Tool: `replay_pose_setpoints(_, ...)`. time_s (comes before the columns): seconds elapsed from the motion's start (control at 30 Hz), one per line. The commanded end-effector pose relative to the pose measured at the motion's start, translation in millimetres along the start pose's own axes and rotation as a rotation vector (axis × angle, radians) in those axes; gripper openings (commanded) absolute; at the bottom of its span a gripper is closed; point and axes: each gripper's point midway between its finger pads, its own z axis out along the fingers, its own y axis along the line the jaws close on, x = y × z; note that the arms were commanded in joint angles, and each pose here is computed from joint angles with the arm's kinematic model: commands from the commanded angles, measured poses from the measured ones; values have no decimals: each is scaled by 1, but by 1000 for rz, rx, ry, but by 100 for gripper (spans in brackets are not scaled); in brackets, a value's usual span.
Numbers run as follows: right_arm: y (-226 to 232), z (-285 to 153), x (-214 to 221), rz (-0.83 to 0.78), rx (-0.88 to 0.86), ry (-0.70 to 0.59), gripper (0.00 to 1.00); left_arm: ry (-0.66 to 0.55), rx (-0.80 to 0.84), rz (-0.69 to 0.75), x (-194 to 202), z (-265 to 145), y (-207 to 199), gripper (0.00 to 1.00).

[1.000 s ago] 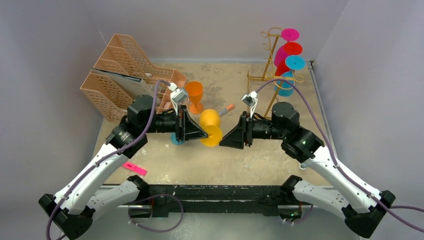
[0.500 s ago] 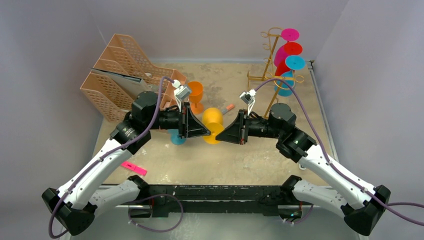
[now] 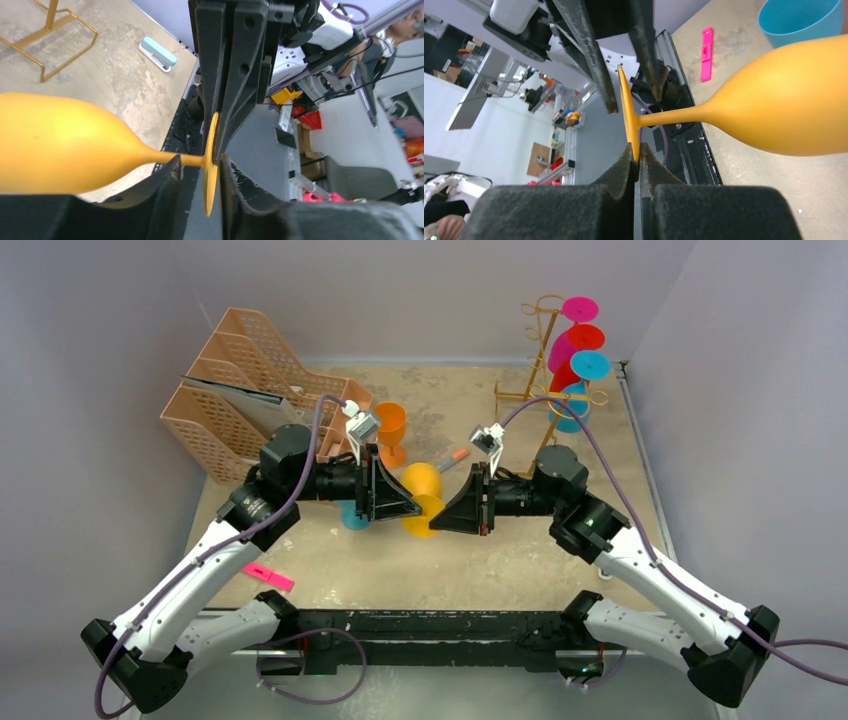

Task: Take the wine glass off the wine glass rack
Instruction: Place the wine glass at the center of the board.

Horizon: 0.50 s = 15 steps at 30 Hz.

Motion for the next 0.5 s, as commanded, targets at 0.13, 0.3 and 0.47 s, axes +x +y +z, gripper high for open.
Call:
replay_pose_setpoints(0.13, 2, -10, 19, -198, 35, 98, 0, -22, -80, 47, -23, -8, -7, 58)
replay_pose_setpoints(0.3, -17, -15, 39, -329, 56, 188, 0, -47, -318, -2, -23, -22, 28, 77)
replay_pose_setpoints(0.47, -37, -21, 60, -547, 60, 300, 0, -4, -396, -74, -14, -28, 49, 81)
